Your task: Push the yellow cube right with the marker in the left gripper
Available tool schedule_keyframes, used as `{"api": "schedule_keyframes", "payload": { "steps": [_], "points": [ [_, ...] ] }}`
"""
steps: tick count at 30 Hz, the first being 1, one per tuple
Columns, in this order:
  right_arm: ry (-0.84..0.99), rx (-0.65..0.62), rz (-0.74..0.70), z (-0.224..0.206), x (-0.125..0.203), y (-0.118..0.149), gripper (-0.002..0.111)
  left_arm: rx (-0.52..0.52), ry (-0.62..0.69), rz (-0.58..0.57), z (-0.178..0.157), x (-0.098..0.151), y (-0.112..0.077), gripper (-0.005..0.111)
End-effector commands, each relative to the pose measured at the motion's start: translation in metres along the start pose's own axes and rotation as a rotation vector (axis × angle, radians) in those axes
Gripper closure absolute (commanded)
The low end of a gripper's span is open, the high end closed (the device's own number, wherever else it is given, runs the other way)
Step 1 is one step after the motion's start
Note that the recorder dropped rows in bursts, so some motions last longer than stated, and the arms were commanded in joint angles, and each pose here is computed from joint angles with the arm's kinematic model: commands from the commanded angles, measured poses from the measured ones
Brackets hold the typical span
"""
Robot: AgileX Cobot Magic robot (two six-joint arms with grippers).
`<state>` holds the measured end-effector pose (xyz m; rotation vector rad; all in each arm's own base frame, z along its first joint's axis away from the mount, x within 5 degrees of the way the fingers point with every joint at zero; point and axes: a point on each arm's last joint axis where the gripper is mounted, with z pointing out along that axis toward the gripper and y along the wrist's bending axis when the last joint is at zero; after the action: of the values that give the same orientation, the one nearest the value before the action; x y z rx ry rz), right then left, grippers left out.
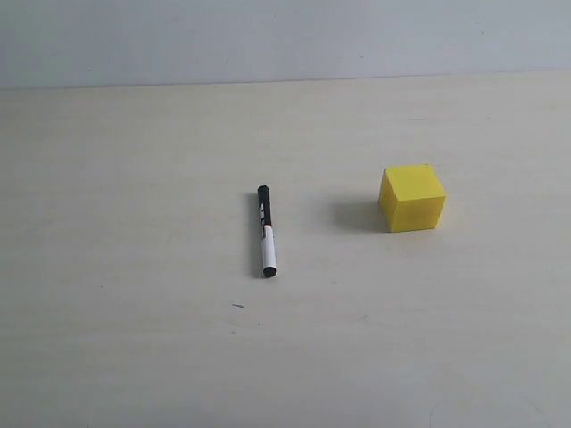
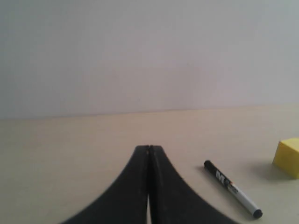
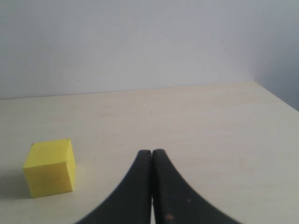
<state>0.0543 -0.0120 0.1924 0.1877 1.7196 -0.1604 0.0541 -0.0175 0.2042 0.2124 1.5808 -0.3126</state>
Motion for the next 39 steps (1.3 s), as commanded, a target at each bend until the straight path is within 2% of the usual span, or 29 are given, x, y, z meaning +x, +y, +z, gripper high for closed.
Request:
{"api": "schedule_keyframes", "payload": {
  "steps": [1,30,36,39],
  "points": [
    [-0.006,0.004,0.001,0.0001,0.0007,-0.0002,0.108,-0.037,0.072,-0.072,-0.0007,0.0070,0.0031,0.107],
    [-0.006,0.004,0.001,0.0001,0.0007,-0.0002,0.108,-0.058,0.108,-0.094,-0.0011,0.0104,0.0047,0.107],
    [-0.006,0.004,0.001,0.0001,0.0007,-0.0002,0.108,-0.059,0.111,-0.077,-0.0011,0.0106,0.0049,0.107],
    [-0.006,0.004,0.001,0.0001,0.0007,-0.0002,0.108,-0.068,0.132,0.008,-0.0014,0.0123,0.0062,0.107]
  ]
}}
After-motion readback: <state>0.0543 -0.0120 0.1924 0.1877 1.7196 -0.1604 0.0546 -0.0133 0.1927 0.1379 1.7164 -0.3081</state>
